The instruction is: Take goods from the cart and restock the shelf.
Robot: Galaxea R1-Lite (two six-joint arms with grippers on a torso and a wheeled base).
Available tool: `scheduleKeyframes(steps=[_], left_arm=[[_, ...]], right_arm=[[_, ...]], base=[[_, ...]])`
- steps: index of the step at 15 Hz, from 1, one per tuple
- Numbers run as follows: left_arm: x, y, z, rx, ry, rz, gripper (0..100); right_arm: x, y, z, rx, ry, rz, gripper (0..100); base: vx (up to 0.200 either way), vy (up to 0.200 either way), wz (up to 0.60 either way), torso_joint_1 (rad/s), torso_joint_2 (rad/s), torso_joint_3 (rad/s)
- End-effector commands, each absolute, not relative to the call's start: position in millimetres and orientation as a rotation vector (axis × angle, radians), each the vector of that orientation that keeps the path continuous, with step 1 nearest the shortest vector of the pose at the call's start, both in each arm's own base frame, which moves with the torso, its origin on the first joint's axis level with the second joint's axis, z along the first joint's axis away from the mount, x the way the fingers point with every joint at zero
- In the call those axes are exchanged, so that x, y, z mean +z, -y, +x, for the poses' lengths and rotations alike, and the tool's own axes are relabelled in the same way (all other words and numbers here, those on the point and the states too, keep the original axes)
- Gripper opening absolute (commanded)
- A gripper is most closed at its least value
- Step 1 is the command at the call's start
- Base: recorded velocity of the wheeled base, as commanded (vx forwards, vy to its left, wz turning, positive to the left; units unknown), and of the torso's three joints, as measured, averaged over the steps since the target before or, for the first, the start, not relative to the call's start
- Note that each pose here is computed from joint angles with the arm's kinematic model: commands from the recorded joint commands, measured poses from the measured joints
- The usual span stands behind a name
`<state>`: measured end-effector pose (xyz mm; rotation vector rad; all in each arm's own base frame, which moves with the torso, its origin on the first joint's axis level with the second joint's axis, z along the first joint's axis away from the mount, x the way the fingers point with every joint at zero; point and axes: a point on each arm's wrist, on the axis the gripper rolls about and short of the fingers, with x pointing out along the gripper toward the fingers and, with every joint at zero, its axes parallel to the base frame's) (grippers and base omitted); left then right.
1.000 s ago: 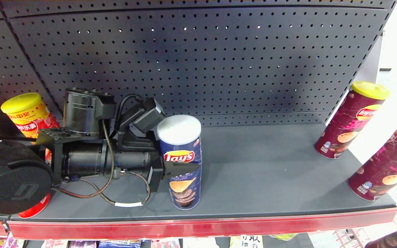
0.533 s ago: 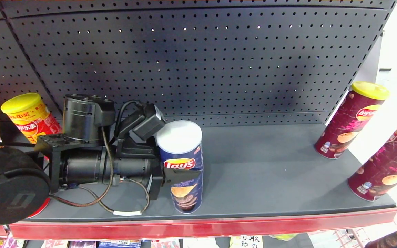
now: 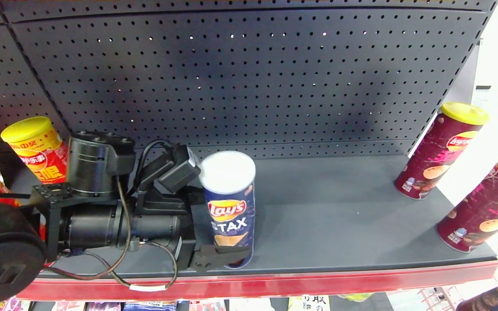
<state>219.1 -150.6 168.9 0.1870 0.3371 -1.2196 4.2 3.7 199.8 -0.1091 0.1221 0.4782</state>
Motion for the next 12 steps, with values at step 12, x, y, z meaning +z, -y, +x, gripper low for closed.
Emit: scheduleKeyframes(steps=[12], left_arm=[[163.5,66.4,128.8,-0.964,-0.312,0.111,100]], right_arm=[[242.9,-56.1,119.0,0.673,-0.199,-0.142,0]], base=[[0.0,0.0,0.0,0.0,0.0,0.0]])
